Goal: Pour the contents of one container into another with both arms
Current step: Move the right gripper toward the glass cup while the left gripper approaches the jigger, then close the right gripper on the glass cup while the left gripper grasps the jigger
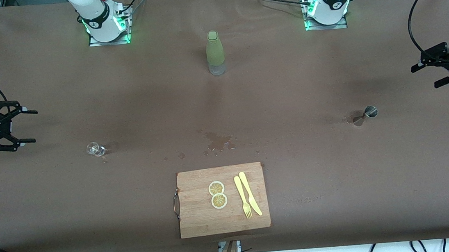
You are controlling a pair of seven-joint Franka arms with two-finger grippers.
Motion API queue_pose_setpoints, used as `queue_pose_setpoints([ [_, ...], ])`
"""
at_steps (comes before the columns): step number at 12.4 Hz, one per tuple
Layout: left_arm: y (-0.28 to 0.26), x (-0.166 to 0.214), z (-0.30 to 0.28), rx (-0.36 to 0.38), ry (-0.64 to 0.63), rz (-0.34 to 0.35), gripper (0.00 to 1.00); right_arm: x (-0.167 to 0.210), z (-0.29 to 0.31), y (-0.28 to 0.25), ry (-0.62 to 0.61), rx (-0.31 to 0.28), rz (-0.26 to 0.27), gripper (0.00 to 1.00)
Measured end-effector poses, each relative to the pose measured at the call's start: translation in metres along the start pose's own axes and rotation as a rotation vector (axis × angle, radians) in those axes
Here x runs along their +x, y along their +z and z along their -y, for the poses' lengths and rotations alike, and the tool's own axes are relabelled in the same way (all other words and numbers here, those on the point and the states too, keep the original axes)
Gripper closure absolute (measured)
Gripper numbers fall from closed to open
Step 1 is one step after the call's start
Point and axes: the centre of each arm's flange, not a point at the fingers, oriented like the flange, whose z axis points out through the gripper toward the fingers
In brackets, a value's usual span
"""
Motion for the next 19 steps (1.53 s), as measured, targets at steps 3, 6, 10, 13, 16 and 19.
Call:
queue_pose_setpoints([
  [3,0.034,-0.030,0.060,-0.123,0.156,-0.123,0.00,-0.045,-0.024,0.024,-0.109,0.032,-0.091,0.00],
  [6,0.088,-0.056,0.109,-0.223,0.290,-0.251,0.00,-0.079,-0.045,0.054,-0.200,0.050,-0.179,0.00],
  [10,0.138,-0.072,0.134,-0.273,0.528,-0.335,0.00,-0.117,-0.074,0.101,-0.281,0.021,-0.283,0.00],
  [13,0.181,-0.086,0.152,-0.309,0.728,-0.476,0.00,-0.142,-0.089,0.128,-0.306,0.000,-0.310,0.00],
  [16,0.230,-0.096,0.165,-0.364,0.809,-0.588,0.00,-0.151,-0.098,0.153,-0.313,-0.008,-0.341,0.00],
  [19,0.241,-0.095,0.172,-0.341,0.872,-0.663,0.00,-0.153,-0.106,0.172,-0.330,-0.019,-0.351,0.00],
])
